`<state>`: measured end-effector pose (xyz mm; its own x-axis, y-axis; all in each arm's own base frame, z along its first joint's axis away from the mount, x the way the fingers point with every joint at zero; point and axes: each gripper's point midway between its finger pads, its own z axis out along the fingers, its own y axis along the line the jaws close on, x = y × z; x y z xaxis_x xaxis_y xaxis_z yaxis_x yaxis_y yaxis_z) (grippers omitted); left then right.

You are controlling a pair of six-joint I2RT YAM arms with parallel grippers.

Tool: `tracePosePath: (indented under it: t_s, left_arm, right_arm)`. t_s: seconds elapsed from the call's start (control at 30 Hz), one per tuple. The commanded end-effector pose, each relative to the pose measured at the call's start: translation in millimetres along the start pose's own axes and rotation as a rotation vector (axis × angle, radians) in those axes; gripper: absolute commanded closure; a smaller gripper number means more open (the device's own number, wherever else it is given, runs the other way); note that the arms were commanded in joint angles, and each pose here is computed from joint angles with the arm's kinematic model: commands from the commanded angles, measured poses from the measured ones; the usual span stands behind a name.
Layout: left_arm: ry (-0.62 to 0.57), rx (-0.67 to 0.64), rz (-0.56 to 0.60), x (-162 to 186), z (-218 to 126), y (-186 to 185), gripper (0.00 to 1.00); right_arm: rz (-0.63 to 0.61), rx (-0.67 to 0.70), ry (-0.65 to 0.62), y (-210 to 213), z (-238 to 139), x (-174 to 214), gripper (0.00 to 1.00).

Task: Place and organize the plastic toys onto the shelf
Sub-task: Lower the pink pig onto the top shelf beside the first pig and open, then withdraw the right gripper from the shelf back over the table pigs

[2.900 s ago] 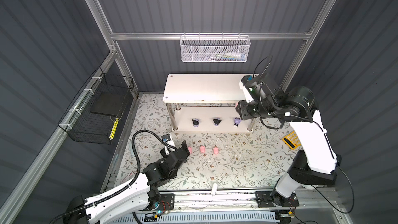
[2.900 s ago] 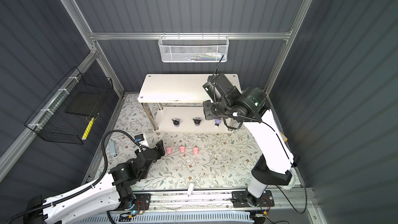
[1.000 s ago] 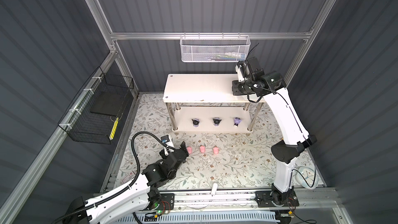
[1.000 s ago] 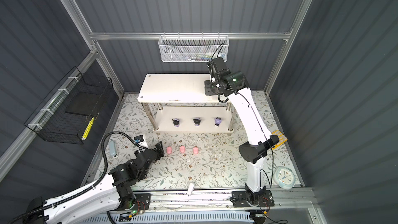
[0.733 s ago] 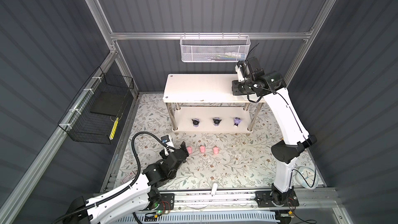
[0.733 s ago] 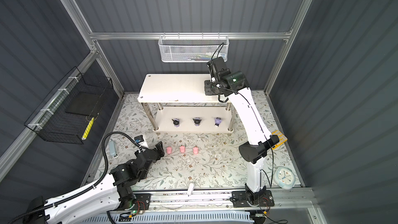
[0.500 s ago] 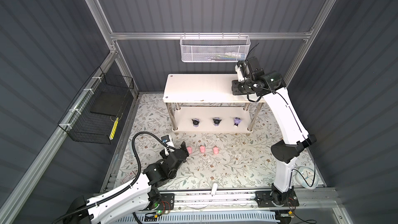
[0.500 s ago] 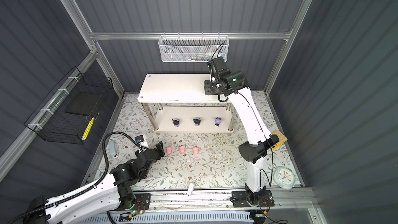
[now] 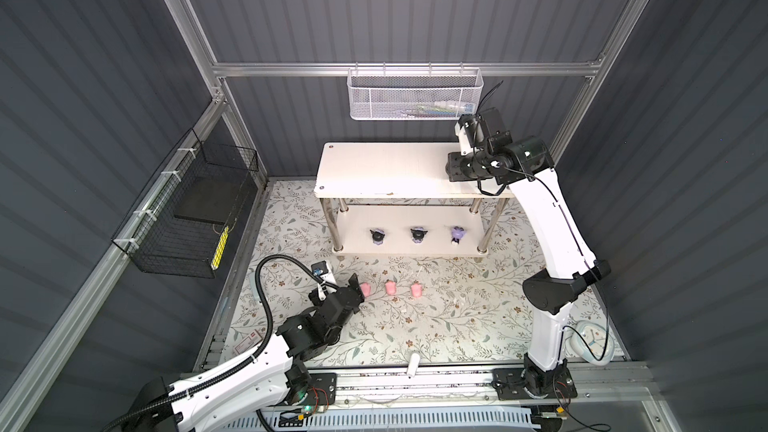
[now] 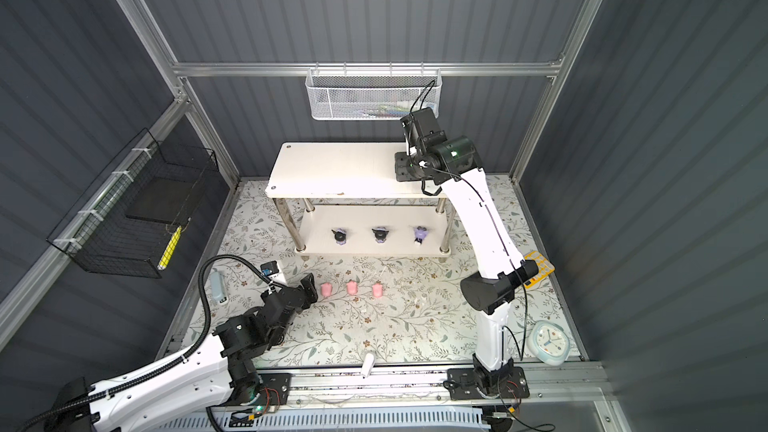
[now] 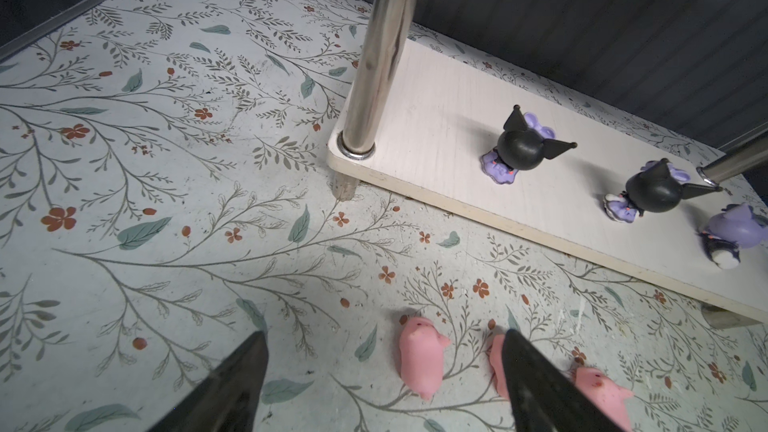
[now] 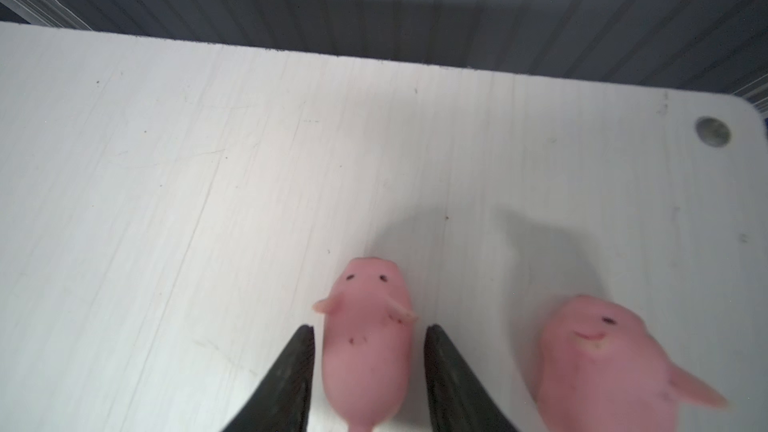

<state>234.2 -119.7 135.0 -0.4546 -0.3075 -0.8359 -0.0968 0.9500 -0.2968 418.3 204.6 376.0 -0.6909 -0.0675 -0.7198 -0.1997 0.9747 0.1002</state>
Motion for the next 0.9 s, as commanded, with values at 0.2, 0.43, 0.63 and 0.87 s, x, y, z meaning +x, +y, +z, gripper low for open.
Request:
tracePosePath:
  t_s: [0.2,0.43,0.63,0.87]
  left_arm:
    - [0.002,-0.002,-0.014,0.7,2.5,-0.3,0.12]
    - [0.000,-0.001,-0.012,-1.8,2.2,-2.3,0.12]
    - [-0.003,-0.004,-0.010,-5.2,2.1,-4.1,0.12]
    - [0.001,-0.003,0.011,-9.3,2.2,-9.1,0.12]
  right_arm:
    - [0.035,-0.103,-0.178,6.1,-66.9,-31.6,0.52]
    - [-0.039,-0.208,-0.331,21.5,-134.7,-34.0,0.50]
    - [-0.127,-0.389,-0.426,45.4,-178.4,11.5,0.50]
    - [-0.116,-0.445,-0.337,42.9,-177.5,112.2,0.48]
